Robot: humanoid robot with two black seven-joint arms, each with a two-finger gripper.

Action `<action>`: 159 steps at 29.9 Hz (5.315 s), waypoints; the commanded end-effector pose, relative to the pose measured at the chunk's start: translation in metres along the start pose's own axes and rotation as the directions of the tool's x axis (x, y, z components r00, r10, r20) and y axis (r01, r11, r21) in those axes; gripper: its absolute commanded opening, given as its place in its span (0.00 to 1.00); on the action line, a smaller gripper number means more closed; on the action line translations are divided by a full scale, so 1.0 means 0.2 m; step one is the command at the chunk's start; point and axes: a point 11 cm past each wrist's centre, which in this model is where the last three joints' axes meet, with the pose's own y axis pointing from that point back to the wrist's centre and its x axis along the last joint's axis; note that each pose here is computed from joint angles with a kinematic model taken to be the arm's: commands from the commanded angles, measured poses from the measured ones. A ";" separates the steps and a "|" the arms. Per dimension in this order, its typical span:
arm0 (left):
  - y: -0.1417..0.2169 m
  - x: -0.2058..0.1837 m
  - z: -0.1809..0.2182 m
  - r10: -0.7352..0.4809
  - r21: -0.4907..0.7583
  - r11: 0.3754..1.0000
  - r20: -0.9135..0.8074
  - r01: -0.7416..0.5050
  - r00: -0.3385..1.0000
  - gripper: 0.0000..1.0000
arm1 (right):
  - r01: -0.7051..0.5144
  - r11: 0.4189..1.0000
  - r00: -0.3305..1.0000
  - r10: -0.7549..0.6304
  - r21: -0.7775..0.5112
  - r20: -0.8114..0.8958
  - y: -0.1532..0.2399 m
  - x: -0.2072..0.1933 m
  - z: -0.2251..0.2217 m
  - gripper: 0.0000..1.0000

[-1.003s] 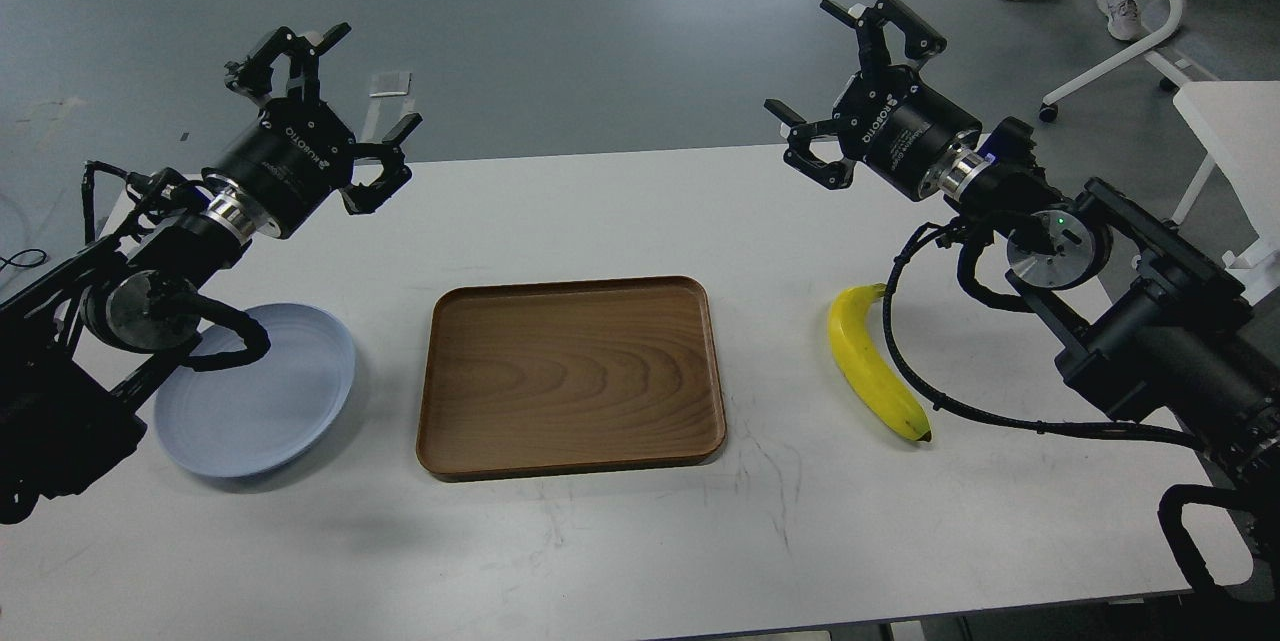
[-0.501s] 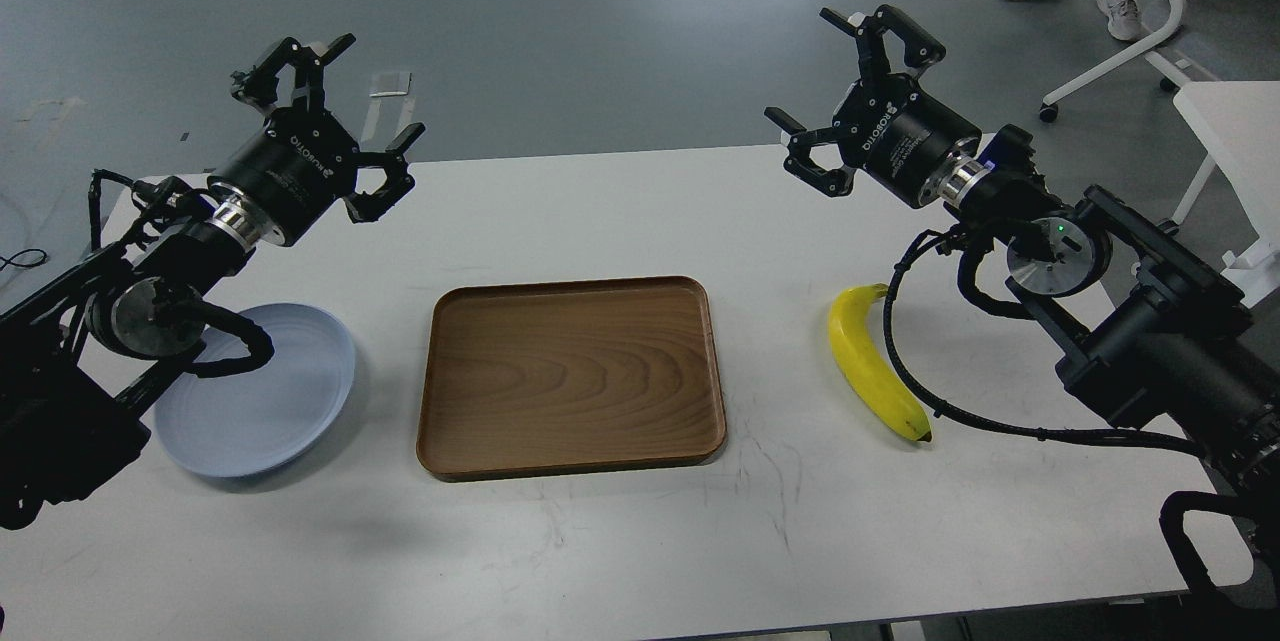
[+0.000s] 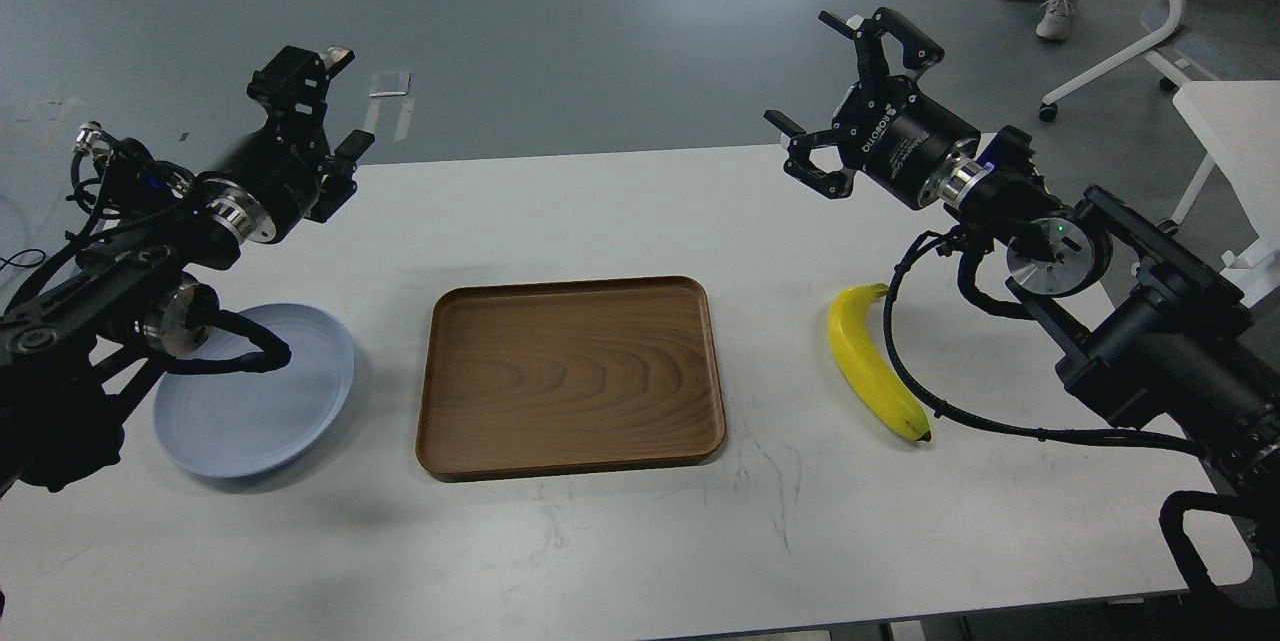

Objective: Place banana on plate with both arms
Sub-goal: 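Grasp the rim of the light blue plate with the left gripper, then lift the plate with the left gripper and lower it onto the wooden tray, then release the plate and raise the left gripper away from the tray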

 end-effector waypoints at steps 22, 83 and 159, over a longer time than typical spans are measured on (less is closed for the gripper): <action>0.95 0.24 -0.71 -0.368 0.387 0.917 0.737 0.092 0.567 0.96 | -0.018 0.999 1.000 0.018 0.033 -0.007 0.03 0.04 -0.07 1.00; 0.43 -0.19 -0.39 -0.380 0.149 0.914 0.640 0.377 0.668 0.00 | -0.021 0.993 0.999 0.024 0.118 -0.024 0.01 0.01 -0.26 1.00; -0.30 -0.23 0.29 -0.143 -0.002 0.987 -0.436 0.158 0.888 0.98 | -0.198 0.973 0.130 -0.094 -0.118 -0.987 0.37 0.09 -0.14 1.00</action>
